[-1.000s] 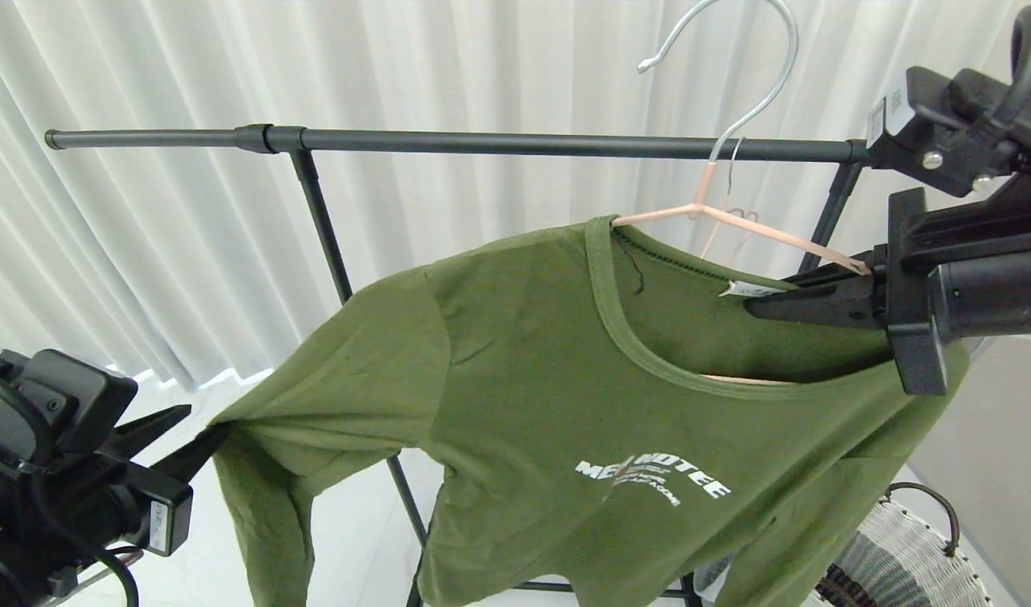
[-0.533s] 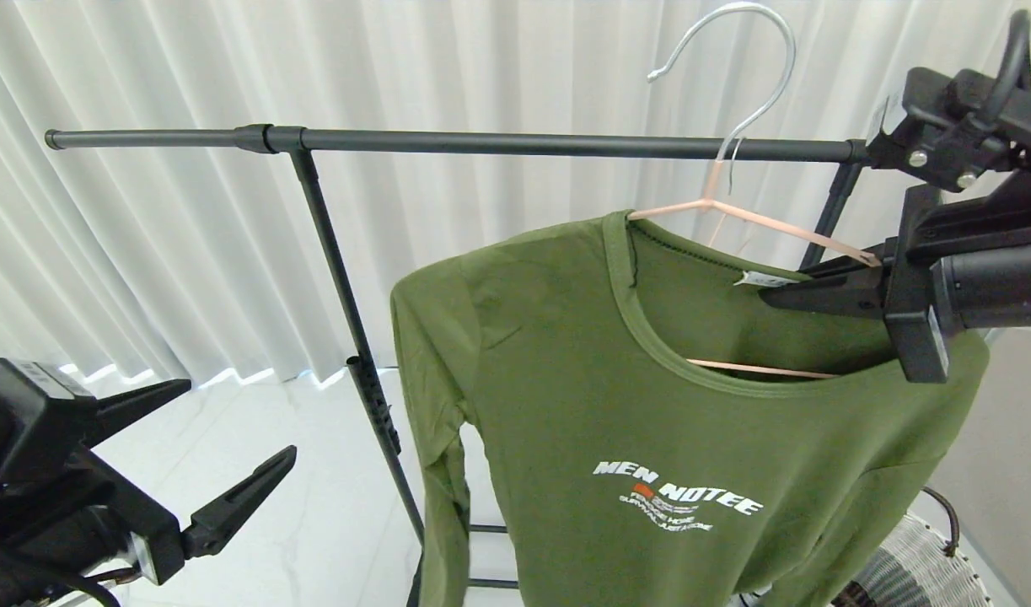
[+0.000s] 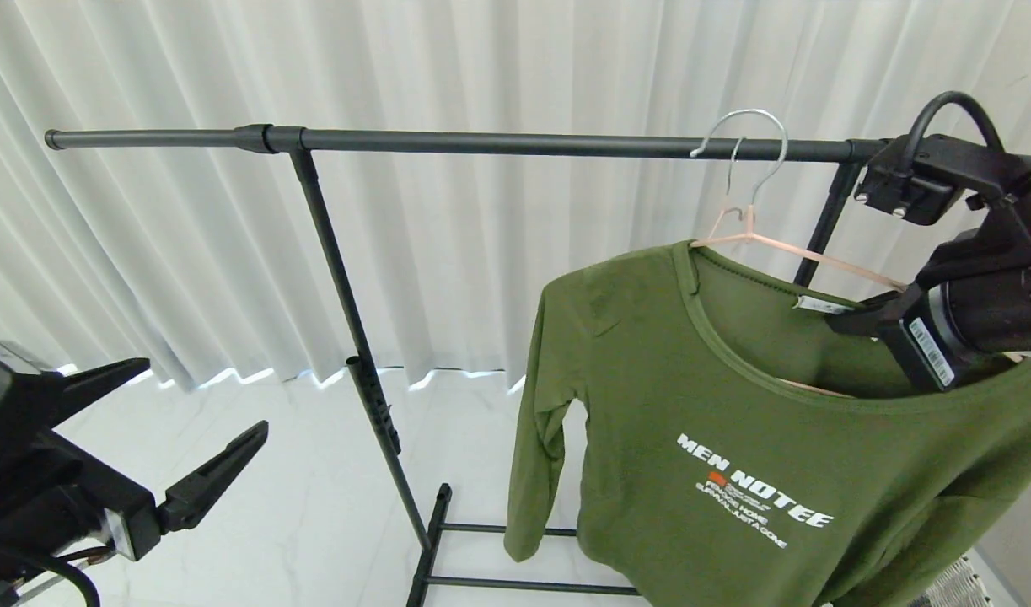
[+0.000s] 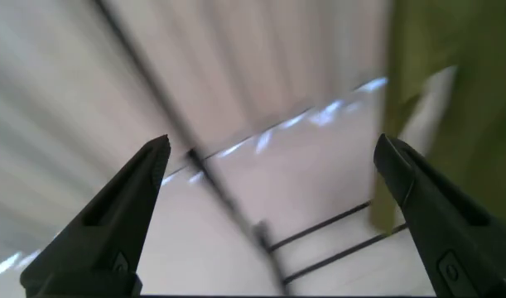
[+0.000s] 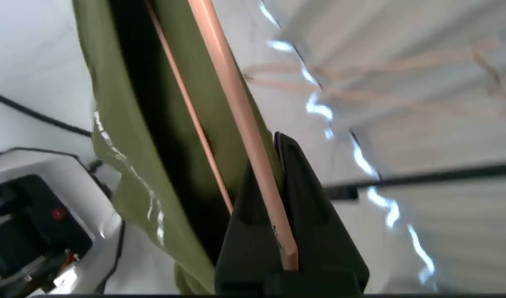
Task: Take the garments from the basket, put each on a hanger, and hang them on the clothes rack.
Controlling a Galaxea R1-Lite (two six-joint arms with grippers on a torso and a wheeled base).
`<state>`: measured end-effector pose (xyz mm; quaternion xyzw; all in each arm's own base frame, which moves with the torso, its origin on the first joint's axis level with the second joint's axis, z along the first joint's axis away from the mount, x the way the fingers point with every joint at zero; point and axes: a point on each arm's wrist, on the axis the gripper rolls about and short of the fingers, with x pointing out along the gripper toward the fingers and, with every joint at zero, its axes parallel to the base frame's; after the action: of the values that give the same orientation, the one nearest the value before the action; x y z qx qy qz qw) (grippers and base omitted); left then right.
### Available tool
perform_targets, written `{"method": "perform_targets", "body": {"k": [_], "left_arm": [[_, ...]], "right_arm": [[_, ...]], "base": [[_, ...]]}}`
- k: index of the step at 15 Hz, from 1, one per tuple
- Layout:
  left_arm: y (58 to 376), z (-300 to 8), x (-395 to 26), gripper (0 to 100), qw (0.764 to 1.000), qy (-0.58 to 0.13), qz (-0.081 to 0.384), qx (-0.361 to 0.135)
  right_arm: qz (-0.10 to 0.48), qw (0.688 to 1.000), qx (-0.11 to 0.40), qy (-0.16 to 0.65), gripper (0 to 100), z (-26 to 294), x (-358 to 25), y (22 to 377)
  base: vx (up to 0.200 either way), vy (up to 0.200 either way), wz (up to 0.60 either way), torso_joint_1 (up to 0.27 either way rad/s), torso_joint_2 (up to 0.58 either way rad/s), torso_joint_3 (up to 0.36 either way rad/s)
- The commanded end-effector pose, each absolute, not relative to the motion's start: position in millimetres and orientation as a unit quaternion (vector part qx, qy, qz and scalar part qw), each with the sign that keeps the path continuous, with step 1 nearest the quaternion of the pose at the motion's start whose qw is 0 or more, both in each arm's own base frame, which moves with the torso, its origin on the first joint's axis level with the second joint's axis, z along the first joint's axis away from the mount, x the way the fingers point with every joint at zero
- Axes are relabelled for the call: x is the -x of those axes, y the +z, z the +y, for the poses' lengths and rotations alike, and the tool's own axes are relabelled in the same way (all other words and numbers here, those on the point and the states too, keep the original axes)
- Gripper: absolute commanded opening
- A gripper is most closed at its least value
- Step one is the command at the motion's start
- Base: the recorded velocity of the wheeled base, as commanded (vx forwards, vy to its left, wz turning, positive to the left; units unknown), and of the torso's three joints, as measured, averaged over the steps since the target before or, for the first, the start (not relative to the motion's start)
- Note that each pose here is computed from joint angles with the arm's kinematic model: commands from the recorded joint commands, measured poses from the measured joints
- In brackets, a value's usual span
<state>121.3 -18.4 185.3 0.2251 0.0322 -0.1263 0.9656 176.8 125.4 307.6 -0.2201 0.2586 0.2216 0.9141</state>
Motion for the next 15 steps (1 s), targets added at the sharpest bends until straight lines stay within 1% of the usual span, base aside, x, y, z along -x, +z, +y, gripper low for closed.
{"method": "perform_targets", "body": {"k": [1,2,3,7,13,15], "left_arm": [[176,-12,-131,100,0.962,-0.088,0.072,-0.248],[179,-12,-132,100,0.962,-0.09,0.066,-0.248],[179,-13,-131,100,0.962,-0.094,0.064,-0.25],[183,-20,-128,100,0.959,-0.116,0.045,-0.255],[184,-22,-127,100,0.958,-0.123,0.04,-0.256],[185,-22,-127,100,0.958,-0.123,0.039,-0.256]], "right_arm": [[0.295,0.918,0.185,0.192,0,135,-189,298],[0.298,0.923,0.157,0.187,0,141,-192,299],[0.295,0.925,0.145,0.191,0,145,-191,302],[0.292,0.924,0.145,0.198,0,149,-189,303],[0.289,0.925,0.144,0.198,0,148,-187,305],[0.289,0.926,0.144,0.198,0,148,-187,305]], "base": [[0.0,0.0,0.0,0.0,0.0,0.0],[0.0,0.0,0.0,0.0,0.0,0.0],[0.0,0.0,0.0,0.0,0.0,0.0],[0.0,0.0,0.0,0.0,0.0,0.0],[-0.2,0.2,0.0,0.003,0.0,0.004],[0.0,0.0,0.0,0.0,0.0,0.0]]}}
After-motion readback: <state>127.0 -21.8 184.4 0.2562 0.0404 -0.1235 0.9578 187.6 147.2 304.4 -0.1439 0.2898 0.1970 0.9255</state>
